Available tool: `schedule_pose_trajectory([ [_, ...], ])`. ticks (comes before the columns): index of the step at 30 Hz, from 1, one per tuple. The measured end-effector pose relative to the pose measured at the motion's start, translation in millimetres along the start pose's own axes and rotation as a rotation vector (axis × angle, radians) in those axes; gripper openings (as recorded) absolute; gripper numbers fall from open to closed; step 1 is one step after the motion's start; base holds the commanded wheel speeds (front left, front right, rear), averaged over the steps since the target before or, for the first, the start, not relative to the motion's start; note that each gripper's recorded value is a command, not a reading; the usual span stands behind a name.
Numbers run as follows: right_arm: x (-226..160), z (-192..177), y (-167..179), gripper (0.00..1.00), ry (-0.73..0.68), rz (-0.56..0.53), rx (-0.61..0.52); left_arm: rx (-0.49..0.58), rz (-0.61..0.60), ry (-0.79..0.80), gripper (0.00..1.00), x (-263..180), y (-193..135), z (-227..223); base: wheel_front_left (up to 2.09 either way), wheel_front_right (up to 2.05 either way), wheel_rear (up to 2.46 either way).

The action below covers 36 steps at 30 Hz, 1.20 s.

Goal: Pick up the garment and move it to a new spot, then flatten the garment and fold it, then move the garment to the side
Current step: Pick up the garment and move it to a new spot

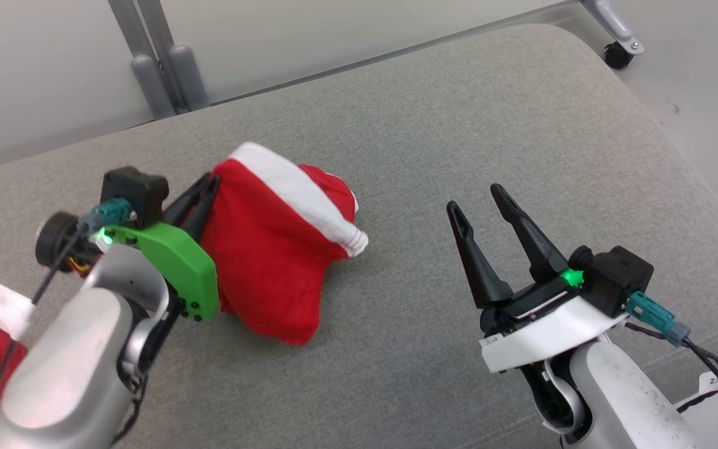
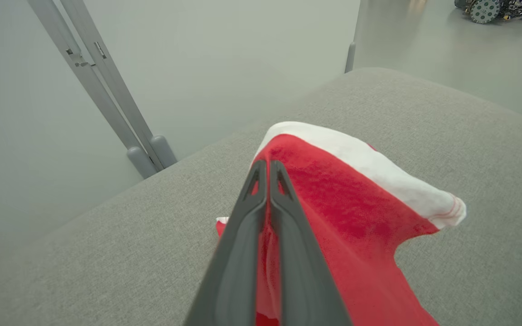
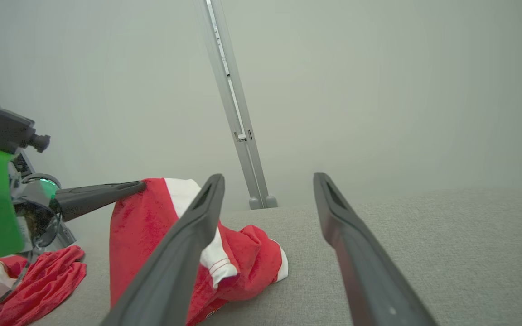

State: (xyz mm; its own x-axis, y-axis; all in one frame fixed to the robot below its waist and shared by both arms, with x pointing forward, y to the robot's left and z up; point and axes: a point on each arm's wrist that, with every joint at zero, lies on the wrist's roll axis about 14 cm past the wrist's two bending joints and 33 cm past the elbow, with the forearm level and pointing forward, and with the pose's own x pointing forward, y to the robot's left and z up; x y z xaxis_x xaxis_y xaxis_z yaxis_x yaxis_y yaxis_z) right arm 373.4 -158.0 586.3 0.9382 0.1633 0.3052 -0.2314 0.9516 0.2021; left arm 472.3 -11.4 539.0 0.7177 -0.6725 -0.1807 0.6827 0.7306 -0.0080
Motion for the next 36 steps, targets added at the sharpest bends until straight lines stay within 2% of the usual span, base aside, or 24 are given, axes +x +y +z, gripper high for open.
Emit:
schedule_pose_trajectory([
  [2,0,-3,-3,1.0,0.008,-0.008,0.0,-0.08,0.018,0.067,0.0,4,-7,-40,0.0,0.0,0.0],
  [3,0,-4,-4,1.0,0.011,-0.012,0.0,-0.092,0.018,0.107,0.42,4,-12,-60,0.0,0.0,0.0],
  [4,0,-5,-6,1.0,0.016,-0.017,0.001,-0.105,0.013,0.151,1.0,4,-19,-81,0.0,0.0,0.0],
  [7,2,-11,-8,1.0,0.033,-0.018,0.003,-0.167,0.004,0.224,1.0,2,-34,-124,0.0,0.0,0.0],
  [9,3,-14,-9,1.0,0.04,-0.016,0.001,-0.195,0.002,0.214,1.0,2,-39,-132,0.0,0.0,0.0],
  [12,5,-18,-9,1.0,0.053,-0.009,-0.001,-0.214,0.013,0.156,1.0,4,-39,-128,0.0,0.0,0.0],
  [21,8,-21,0,1.0,0.059,0.031,0.004,-0.18,0.108,-0.047,1.0,-13,-5,-82,0.0,0.0,0.0],
  [26,7,-17,5,1.0,0.047,0.05,0.005,-0.158,0.229,-0.137,1.0,-44,25,-59,0.0,0.0,0.0],
  [30,5,-14,9,1.0,0.04,0.06,0.01,-0.2,0.338,-0.204,1.0,-77,45,-48,0.0,0.0,0.0],
  [33,4,-14,12,1.0,0.038,0.066,0.016,-0.188,0.448,-0.22,1.0,-106,64,-49,0.0,0.0,0.0],
  [36,0,-20,11,1.0,0.053,0.055,0.026,-0.206,0.527,-0.214,1.0,-130,67,-60,0.0,0.0,0.0],
])
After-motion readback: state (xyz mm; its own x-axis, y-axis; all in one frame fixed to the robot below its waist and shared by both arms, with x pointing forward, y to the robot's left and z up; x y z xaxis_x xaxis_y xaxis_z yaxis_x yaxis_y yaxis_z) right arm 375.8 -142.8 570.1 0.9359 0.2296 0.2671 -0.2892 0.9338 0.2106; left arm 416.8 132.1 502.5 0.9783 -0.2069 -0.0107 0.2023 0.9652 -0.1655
